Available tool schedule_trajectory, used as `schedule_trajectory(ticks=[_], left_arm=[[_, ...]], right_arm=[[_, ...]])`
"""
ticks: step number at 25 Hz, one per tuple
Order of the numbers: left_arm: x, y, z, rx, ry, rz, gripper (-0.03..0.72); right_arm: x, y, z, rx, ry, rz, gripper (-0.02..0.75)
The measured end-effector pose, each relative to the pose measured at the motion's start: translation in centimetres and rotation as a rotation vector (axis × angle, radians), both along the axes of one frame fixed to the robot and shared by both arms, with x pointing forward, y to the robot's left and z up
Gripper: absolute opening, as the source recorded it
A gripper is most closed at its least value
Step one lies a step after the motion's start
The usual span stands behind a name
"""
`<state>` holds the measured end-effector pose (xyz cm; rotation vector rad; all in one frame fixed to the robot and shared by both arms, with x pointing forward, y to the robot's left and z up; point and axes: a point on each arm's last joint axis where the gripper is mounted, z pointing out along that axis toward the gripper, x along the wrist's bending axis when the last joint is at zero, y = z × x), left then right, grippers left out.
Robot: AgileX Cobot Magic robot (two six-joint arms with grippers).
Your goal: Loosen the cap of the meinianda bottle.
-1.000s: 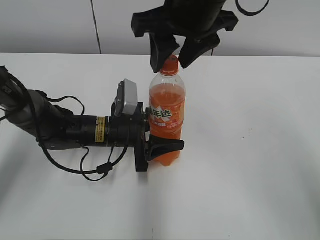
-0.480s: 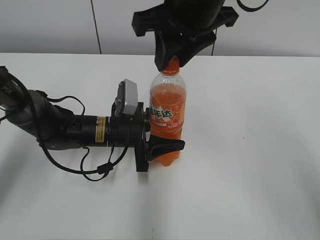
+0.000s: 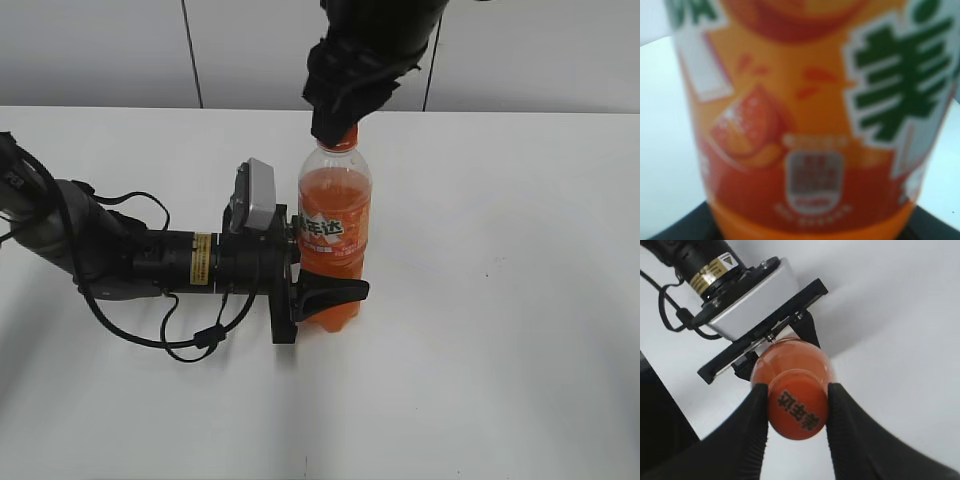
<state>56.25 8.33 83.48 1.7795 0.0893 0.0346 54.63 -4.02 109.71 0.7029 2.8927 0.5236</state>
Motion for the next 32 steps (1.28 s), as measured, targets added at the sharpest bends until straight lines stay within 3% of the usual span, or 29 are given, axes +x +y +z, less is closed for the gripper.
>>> schedule_trajectory(ticks=[15,18,21,24,26,32], left_arm=[[-0.03,0.00,-0.01,0.001,-0.003,-0.004,0.393],[-0.03,0.00,-0.01,0.001,-0.003,-0.004,0.393],[-0.03,0.00,-0.01,0.002,-0.002,-0.004,0.393],[0.04,0.09,-0.01,0.001,0.006,0.001,0.391],[0.07,0.08,0.01,0.000,0.006,0.003,0.391],[0.03,0.05,0.02,0.002,-0.002,-0.002,0.391]], right_arm=[[-0.12,0.14,0.24,-0.165,-0.296,0.906,0.269],[-0.15,0.14,0.29,-0.186,-0.334,1.015,0.262],[-0.16,0.18,0.33,-0.187,-0.346,1.044,0.249],[-0.43,0.35,0.73,-0.148,-0.347,1.034,0.068],[-0.56,0.51,0.76,-0.121,-0.334,1.006,0.063],[-0.59,0.65,0.91,-0.070,-0.272,0.820,0.372]])
